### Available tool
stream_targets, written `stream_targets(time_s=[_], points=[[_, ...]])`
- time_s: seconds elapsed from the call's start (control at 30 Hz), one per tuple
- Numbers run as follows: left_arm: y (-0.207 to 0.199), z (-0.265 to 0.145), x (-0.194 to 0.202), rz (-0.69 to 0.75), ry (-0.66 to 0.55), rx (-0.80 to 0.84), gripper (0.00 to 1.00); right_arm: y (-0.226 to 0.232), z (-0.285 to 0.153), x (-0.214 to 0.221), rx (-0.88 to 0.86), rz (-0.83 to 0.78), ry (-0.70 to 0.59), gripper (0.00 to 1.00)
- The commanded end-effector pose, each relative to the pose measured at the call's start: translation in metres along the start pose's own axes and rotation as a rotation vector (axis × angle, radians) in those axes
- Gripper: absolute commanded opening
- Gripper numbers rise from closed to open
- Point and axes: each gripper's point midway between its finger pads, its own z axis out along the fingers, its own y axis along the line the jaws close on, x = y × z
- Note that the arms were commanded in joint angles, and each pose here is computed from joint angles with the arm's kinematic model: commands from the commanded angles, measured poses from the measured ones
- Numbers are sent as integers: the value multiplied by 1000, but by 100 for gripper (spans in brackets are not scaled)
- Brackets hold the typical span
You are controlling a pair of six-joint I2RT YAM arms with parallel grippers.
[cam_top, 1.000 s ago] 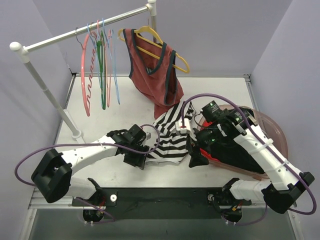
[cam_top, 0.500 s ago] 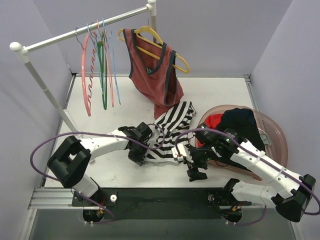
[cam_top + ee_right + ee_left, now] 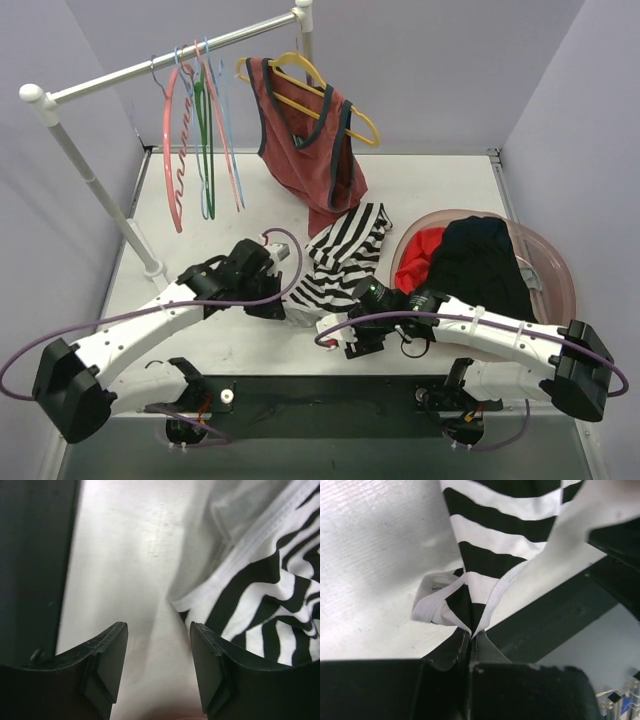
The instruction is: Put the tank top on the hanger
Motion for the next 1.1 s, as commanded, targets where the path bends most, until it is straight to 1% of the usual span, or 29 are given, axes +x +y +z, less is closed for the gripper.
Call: stream_targets(time_s=[0.0, 0.03, 0.07, 0.2, 0.27, 0.33, 0.37, 0.5, 0.6, 0.7, 0.77, 0.8, 0.87, 0.9, 0.93, 1.0, 1.07], points=[[-12, -13, 9, -71, -10, 89, 0, -44, 11, -2, 259, 99, -7, 53], [-14, -15, 10, -73, -18, 102, 0, -48, 13, 3, 287, 121, 10, 53], [-15, -16, 11, -78, -13, 116, 0, -55, 13, -1, 323, 138, -12, 54], [-19, -19, 9, -76, -25, 136, 0, -59, 22, -7, 358, 214, -46, 55], [-22, -21, 6, -74, -36, 144, 0, -62, 26, -14, 373, 261, -77, 59], [-24, -23, 2, -73, -47, 152, 0, -65, 29, -15, 391, 312, -86, 59], [-24, -24, 2, -75, -48, 153, 0, -66, 30, -13, 405, 335, -88, 59], [-27, -28, 0, -82, -62, 170, 0, -68, 34, 5, 456, 343, -46, 56], [-28, -31, -1, -89, -73, 186, 0, -66, 38, 20, 461, 364, -25, 54], [-29, -32, 1, -90, -73, 196, 0, -67, 39, 21, 467, 366, -31, 52], [-28, -33, 1, -95, -76, 201, 0, -68, 40, 22, 465, 377, -27, 46], [-27, -33, 1, -97, -78, 199, 0, -69, 40, 22, 466, 383, -26, 36], [-27, -36, 0, -100, -85, 205, 0, -69, 39, 21, 457, 386, -27, 21], [-27, -37, 0, -102, -89, 207, 0, -69, 39, 21, 451, 389, -28, 7], [-28, -39, -1, -100, -97, 213, 0, -75, 36, 18, 456, 409, -42, 1], [-29, -44, -4, -103, -108, 218, 0, -76, 29, 17, 442, 436, -37, 0], [-29, -50, -2, -97, -109, 220, 0, -89, 10, 9, 434, 476, -40, 0]])
